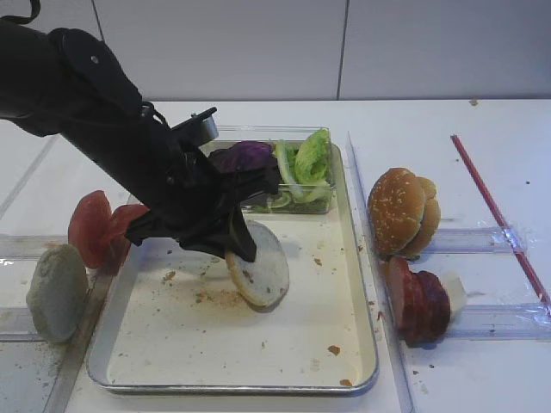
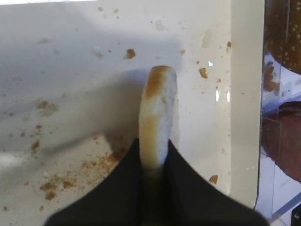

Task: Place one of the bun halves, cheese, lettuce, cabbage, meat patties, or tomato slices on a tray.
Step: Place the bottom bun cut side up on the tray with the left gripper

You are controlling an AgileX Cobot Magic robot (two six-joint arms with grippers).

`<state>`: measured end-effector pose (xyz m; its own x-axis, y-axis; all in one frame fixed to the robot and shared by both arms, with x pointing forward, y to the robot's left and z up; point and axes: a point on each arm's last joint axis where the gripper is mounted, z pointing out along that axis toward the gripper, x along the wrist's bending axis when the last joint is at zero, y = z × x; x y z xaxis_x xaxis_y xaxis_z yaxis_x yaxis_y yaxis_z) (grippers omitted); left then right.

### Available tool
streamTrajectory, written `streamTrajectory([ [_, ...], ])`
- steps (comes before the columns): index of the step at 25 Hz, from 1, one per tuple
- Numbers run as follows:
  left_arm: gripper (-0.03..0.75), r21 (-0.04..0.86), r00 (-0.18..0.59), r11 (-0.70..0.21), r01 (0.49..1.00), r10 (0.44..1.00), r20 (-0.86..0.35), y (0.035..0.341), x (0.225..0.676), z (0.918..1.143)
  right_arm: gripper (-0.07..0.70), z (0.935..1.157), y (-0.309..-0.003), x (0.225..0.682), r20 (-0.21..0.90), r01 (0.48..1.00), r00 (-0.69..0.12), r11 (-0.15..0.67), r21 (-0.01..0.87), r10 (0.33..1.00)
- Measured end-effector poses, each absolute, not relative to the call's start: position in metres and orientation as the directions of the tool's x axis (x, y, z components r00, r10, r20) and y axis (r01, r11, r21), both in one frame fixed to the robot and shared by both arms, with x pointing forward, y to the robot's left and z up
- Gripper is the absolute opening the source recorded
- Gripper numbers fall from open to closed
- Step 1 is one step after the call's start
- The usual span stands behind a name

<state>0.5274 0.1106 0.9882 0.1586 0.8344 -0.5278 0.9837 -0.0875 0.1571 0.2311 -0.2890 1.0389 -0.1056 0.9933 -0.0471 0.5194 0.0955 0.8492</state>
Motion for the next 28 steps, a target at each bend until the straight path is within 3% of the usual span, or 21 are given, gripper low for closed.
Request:
streamTrajectory([
  [6, 0.083, 0.146, 0.151, -0.086, 0.986, 0.835, -0.530, 0.1106, 0.5266, 0.9881, 0.480, 1.0389, -0.2890, 0.2311, -0.047, 0.519, -0.106, 0.096, 0.849, 0.993],
  [17, 0.312, 0.130, 0.129, -0.072, 0.989, 0.846, -0.517, 0.1120, 0.5265, 0.9867, 0.480, 1.0389, -0.2890, 0.2311, -0.047, 0.519, -0.106, 0.096, 0.849, 0.993],
  [28, 0.336, 0.112, 0.117, -0.070, 0.991, 0.857, -0.502, 0.1135, 0.5254, 0.9857, 0.480, 1.0389, -0.2890, 0.2311, -0.047, 0.519, -0.106, 0.096, 0.849, 0.993],
])
